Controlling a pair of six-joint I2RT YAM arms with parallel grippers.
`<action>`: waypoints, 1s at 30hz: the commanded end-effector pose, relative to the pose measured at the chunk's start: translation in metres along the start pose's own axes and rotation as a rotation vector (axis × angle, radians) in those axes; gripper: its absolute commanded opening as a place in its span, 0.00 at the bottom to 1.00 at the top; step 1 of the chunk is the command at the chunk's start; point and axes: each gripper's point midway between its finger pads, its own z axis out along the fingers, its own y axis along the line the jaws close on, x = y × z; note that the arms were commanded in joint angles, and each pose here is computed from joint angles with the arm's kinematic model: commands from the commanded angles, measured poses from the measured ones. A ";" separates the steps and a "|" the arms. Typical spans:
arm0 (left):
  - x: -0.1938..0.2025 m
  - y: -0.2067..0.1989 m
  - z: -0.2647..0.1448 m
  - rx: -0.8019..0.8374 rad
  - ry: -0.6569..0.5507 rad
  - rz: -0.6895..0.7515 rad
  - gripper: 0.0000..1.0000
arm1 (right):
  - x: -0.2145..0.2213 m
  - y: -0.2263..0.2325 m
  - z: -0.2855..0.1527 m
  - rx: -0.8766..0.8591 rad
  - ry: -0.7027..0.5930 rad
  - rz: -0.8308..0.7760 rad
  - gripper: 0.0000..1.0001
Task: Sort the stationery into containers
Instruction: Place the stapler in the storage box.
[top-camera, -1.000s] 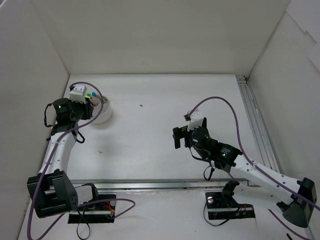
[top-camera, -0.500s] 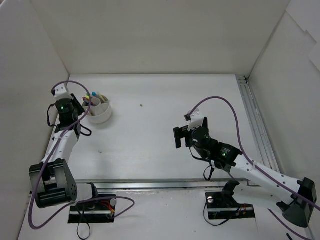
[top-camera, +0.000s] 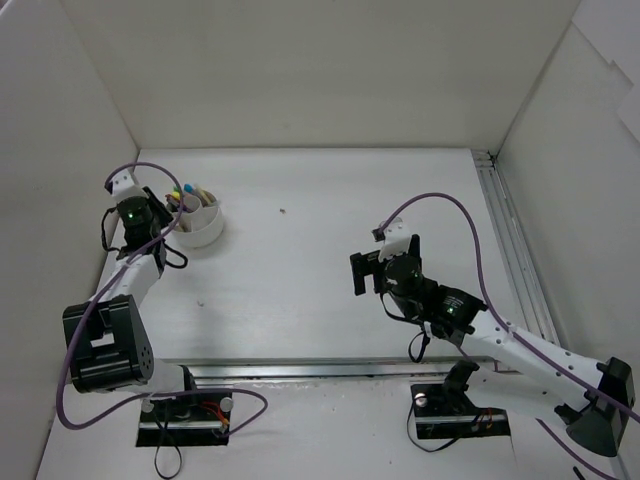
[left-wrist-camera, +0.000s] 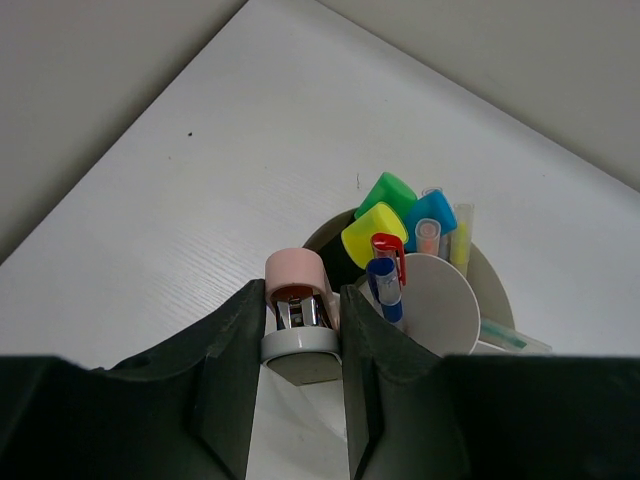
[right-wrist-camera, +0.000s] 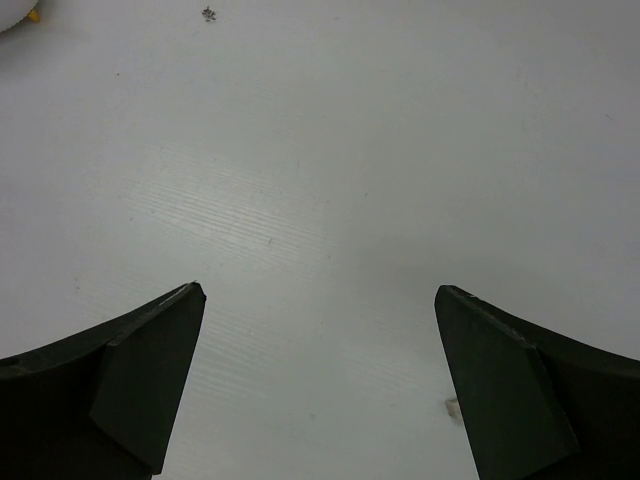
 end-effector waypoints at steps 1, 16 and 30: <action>-0.034 -0.022 0.005 0.076 -0.114 -0.062 0.00 | -0.029 -0.007 -0.005 0.040 -0.088 0.052 0.98; -0.007 -0.036 0.017 0.044 -0.106 -0.032 0.00 | -0.027 -0.013 -0.011 0.050 -0.097 0.067 0.98; 0.013 -0.046 0.015 -0.075 -0.105 -0.091 0.00 | -0.027 -0.015 -0.013 0.055 -0.101 0.080 0.98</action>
